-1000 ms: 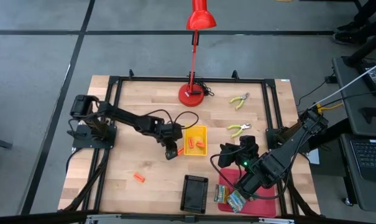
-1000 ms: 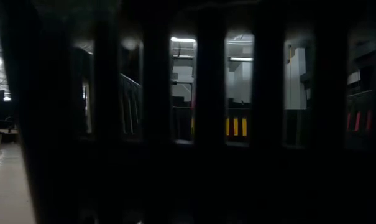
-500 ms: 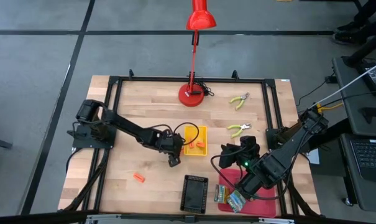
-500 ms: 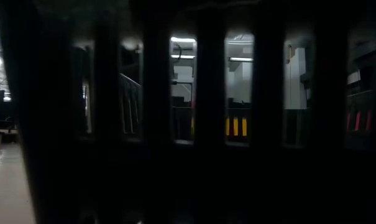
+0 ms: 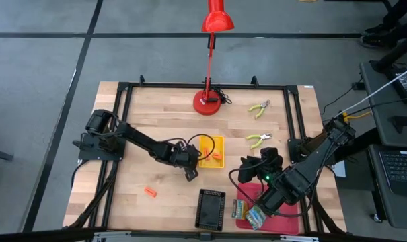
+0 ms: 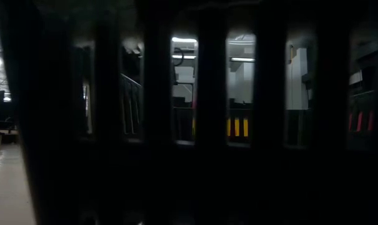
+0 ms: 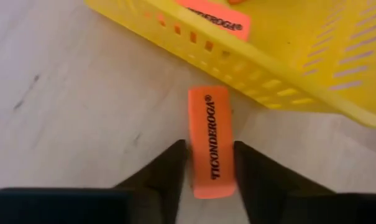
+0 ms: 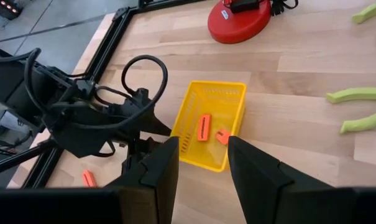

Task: Pick & Place School Supplies
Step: Put the orange eraser into the yellow bin

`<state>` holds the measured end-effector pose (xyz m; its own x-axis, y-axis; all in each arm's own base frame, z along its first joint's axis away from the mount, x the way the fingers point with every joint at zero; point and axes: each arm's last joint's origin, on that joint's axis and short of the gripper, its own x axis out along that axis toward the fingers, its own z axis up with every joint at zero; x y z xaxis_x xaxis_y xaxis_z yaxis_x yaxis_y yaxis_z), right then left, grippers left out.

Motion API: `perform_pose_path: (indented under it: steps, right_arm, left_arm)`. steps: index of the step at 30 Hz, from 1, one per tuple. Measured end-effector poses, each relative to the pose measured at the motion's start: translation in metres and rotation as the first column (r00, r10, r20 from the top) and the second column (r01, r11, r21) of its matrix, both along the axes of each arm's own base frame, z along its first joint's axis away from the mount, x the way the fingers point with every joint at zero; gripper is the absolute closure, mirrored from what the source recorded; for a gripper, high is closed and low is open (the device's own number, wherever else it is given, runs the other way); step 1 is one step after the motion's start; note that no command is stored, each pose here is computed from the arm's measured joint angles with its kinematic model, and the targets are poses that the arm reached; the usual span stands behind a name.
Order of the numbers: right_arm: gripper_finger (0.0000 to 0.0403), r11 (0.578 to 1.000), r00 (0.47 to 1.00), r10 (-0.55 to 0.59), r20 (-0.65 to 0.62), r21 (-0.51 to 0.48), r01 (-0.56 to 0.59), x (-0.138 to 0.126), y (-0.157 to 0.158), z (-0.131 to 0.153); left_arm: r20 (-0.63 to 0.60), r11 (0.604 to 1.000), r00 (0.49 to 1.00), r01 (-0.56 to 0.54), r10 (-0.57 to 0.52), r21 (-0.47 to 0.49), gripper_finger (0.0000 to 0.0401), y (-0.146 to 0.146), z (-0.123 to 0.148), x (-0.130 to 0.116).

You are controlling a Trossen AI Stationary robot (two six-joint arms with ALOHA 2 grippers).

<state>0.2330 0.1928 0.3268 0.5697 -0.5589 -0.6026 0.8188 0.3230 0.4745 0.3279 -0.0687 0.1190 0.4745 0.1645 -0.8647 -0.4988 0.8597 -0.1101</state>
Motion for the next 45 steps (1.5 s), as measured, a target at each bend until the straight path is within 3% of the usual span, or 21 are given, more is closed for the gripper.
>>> perform_pose_path:
  steps: [5,9,16,19,22,25,34,39,45]
  right_arm:
    - [0.026,1.0,1.0,0.0,-0.003,-0.003,0.0,0.0,0.0,0.0]
    - [0.026,1.0,1.0,0.0,-0.002,-0.003,0.0,0.0,0.0,0.0]
    - [0.026,1.0,1.0,-0.002,0.002,-0.003,0.002,0.0,0.0,0.0]
    - [0.026,1.0,1.0,-0.002,0.002,-0.002,0.002,0.0,0.0,0.0]
    - [0.026,1.0,1.0,-0.002,0.002,-0.003,0.002,0.0,0.0,0.0]
    - [0.026,1.0,1.0,-0.003,0.006,-0.008,0.003,0.0,-0.001,0.0]
    - [0.026,1.0,1.0,-0.004,0.022,-0.026,0.004,0.0,-0.001,0.001]
    - [0.026,1.0,1.0,-0.004,0.022,-0.024,0.005,0.0,-0.001,0.001]
    - [0.026,1.0,1.0,-0.007,0.023,-0.029,0.008,0.001,-0.002,0.001]
  left_arm:
    - [-0.009,1.0,1.0,-0.008,0.008,0.01,0.0351,0.0,-0.001,-0.001]
    - [-0.016,0.999,0.999,-0.031,0.032,0.008,0.0352,0.001,0.005,-0.004]
    - [-0.124,0.989,0.99,-0.046,0.063,0.139,0.0352,0.013,0.025,-0.027]
    - [-0.069,0.987,0.996,-0.044,0.055,0.153,0.0353,0.015,0.046,-0.033]
    - [0.102,0.991,0.993,0.039,-0.053,0.132,0.0354,0.01,0.073,-0.027]
    - [0.281,0.989,0.951,0.103,-0.13,0.107,0.0353,0.01,0.095,-0.017]
    - [0.345,0.984,0.925,0.175,-0.157,-0.02,0.0353,0.031,0.067,0.013]
    - [0.379,0.989,0.917,0.145,-0.128,-0.016,0.0321,0.044,0.067,0.019]
    - [0.403,0.977,0.903,0.199,-0.149,-0.083,0.0225,0.054,0.077,0.016]
